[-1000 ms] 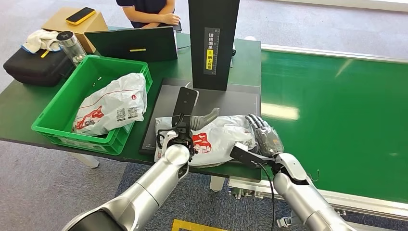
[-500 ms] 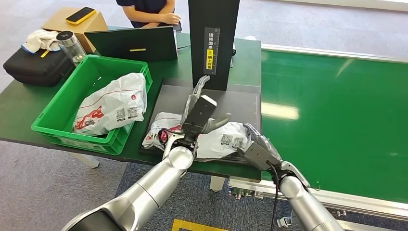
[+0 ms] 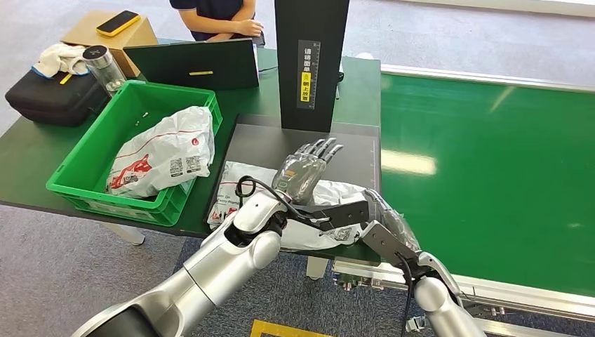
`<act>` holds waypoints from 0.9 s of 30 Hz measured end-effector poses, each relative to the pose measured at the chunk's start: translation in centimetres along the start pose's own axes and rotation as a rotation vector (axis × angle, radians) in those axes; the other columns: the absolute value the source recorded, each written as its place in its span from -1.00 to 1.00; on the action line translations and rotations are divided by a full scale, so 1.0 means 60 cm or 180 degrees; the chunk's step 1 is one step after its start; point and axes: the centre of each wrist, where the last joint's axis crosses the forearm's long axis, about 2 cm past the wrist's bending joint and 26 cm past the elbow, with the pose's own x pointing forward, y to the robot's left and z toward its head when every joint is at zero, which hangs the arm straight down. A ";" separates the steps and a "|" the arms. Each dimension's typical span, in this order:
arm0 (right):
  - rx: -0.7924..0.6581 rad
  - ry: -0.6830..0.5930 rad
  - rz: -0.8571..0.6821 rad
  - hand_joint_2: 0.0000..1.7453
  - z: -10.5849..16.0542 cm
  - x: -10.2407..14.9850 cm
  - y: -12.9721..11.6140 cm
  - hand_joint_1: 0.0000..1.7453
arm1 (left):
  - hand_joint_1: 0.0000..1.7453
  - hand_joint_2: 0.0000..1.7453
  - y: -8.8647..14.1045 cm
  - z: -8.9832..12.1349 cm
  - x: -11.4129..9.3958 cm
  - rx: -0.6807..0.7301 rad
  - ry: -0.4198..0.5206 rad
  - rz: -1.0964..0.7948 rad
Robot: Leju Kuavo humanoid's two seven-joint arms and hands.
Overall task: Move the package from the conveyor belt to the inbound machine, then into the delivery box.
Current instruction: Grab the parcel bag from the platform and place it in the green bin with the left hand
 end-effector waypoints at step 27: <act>-0.0105 0.0107 -0.0010 -1.00 0.032 0.002 0.001 -1.00 | -1.00 1.00 0.008 0.050 -0.137 -0.1193 0.0978 -0.1034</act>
